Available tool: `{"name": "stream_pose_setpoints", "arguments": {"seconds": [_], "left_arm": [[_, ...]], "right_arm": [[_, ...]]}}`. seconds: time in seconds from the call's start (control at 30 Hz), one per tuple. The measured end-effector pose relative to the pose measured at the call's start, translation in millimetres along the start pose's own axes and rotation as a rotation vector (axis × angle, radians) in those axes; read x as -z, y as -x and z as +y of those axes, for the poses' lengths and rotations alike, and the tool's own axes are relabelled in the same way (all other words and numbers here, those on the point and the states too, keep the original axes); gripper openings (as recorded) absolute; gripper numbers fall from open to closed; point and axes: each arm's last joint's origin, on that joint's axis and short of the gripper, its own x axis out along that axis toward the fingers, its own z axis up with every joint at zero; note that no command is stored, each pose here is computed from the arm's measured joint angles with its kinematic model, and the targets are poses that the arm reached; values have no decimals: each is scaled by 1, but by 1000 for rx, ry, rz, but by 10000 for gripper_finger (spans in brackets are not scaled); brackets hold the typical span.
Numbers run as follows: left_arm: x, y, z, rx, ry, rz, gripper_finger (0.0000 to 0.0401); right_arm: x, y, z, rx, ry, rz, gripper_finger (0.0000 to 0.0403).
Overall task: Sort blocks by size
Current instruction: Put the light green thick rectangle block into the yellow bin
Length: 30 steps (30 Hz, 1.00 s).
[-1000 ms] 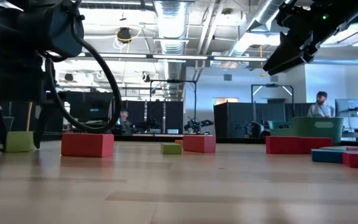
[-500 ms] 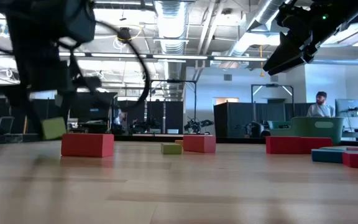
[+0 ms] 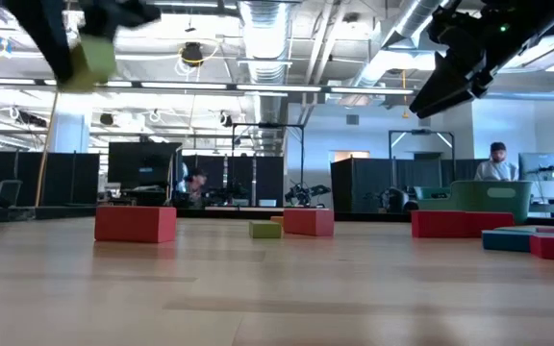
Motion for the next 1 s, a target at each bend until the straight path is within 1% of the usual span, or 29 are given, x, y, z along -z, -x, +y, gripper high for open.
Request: {"name": "stream_pose_setpoints", "arguments": {"seconds": [0.1,0.17,0.3,0.47,0.6,0.7,0.8,1.0], "left_arm": [[-3,25,-11,42,57,-51,128],[-3,37,-18,58,94,-72,128],[-1,49,-34,72,144,-89,128],[4,52,-44,73,165,-64,128],[4,52,-44,76,227,-61,128],[3,52,-48,124,296,-62,128],[3,49,-59,156,349,-58,128],[7,38,-79,168,384,-30,128]], "right_arm": [[1,0,0,3,5,8,245],[1,0,0,1,-15,5,245],[0,0,0,1,-20,4,245],[0,0,0,1,-20,4,245],[0,0,0,1,-21,3,245],[0,0,0,1,-22,3,245],[0,0,0,0,-24,3,245],[0,0,0,0,-24,3,245]]}}
